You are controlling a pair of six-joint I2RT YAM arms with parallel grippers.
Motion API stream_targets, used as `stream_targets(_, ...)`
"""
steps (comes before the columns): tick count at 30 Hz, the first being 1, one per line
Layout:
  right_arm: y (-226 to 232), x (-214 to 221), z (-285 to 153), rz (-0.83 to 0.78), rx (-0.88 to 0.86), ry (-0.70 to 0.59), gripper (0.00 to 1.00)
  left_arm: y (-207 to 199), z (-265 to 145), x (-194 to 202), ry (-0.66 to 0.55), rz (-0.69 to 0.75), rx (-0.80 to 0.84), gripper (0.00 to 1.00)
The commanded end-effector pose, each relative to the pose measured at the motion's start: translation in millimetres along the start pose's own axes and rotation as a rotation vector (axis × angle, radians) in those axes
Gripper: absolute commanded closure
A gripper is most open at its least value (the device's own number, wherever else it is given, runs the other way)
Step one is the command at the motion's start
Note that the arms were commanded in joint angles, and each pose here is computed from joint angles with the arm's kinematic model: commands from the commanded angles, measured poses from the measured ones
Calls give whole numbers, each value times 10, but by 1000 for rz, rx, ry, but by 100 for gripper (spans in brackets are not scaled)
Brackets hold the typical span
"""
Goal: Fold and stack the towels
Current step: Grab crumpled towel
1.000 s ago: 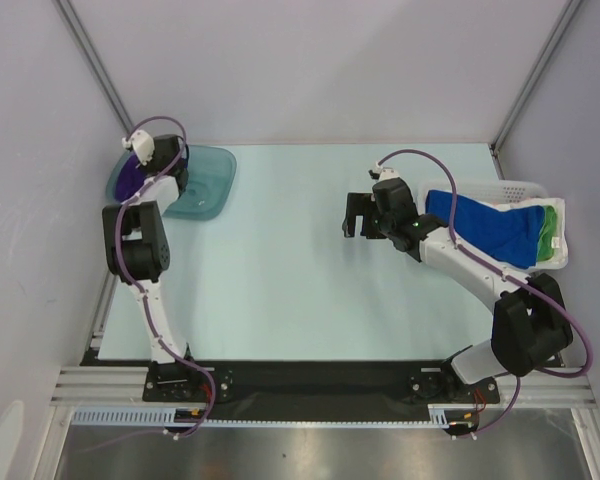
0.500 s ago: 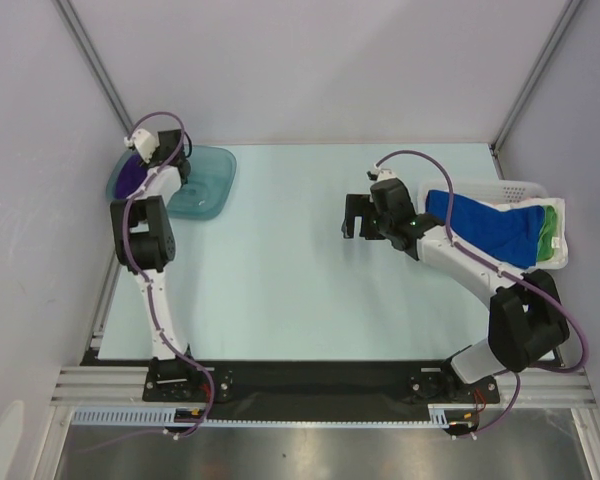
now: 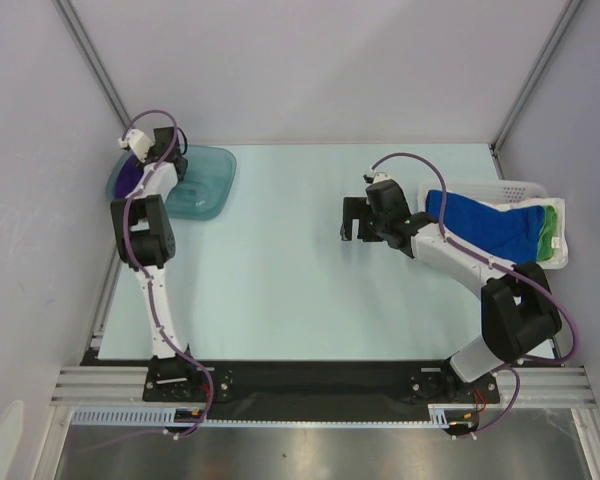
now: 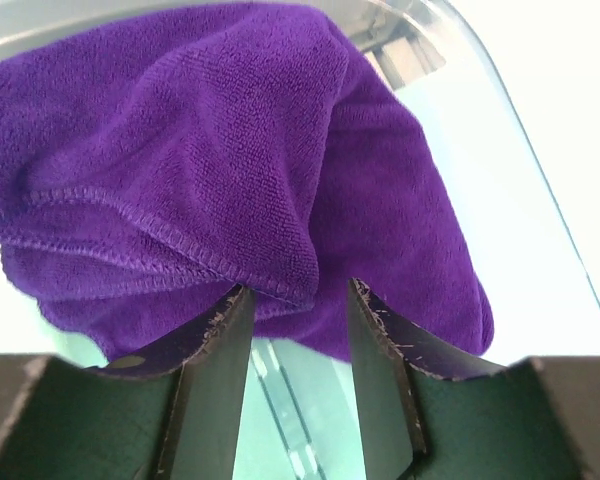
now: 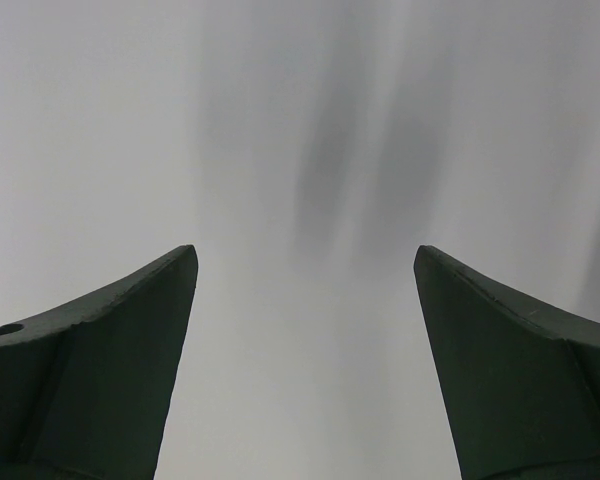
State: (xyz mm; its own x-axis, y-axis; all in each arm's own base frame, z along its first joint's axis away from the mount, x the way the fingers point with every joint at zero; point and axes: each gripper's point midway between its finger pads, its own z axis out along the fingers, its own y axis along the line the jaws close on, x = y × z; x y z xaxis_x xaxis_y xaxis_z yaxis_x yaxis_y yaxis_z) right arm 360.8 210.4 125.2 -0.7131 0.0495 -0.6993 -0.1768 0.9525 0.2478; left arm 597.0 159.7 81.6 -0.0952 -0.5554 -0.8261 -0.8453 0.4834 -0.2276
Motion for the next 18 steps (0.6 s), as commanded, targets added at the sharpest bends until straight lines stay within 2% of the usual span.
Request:
stream_targets(1,103,-228,-17,-12,-31,-53,5,-110,74,-212,-44,-69,25,53)
stream_targets(3,102,-218,0,-10,-29,-49,5,-131,109,-217,-39,-71,23,54)
stream_targets(6,108,-227,5,-11,-30,-47,6,-151,121,-219,-32,-78,32,61)
stream_targets(10,104,-222,17,-11,-27,-45,6,-194,72,-235,-25,-95,72,100)
stream_targets(12,101,-227,15,-12,-27,-45,6,-252,36,-221,-28,-106,131,99)
stream_targets(13,113,-230,13,-11,-31,-45,6,-363,-85,-446,-76,-145,183,100)
stream_targets(14,109,-222,17,-13,-29,-42,6,-338,-122,-349,-73,-115,200,100)
stream_targets(15,116,-231,13,-12,-31,-43,6,-394,-211,-464,-108,-126,234,100)
stream_targets(16,119,-230,13,-12,-33,-42,6,-505,-381,-721,-173,-163,289,100)
stream_targets(18,121,-237,13,-13,-34,-45,6,-542,-545,-722,-200,-126,330,100)
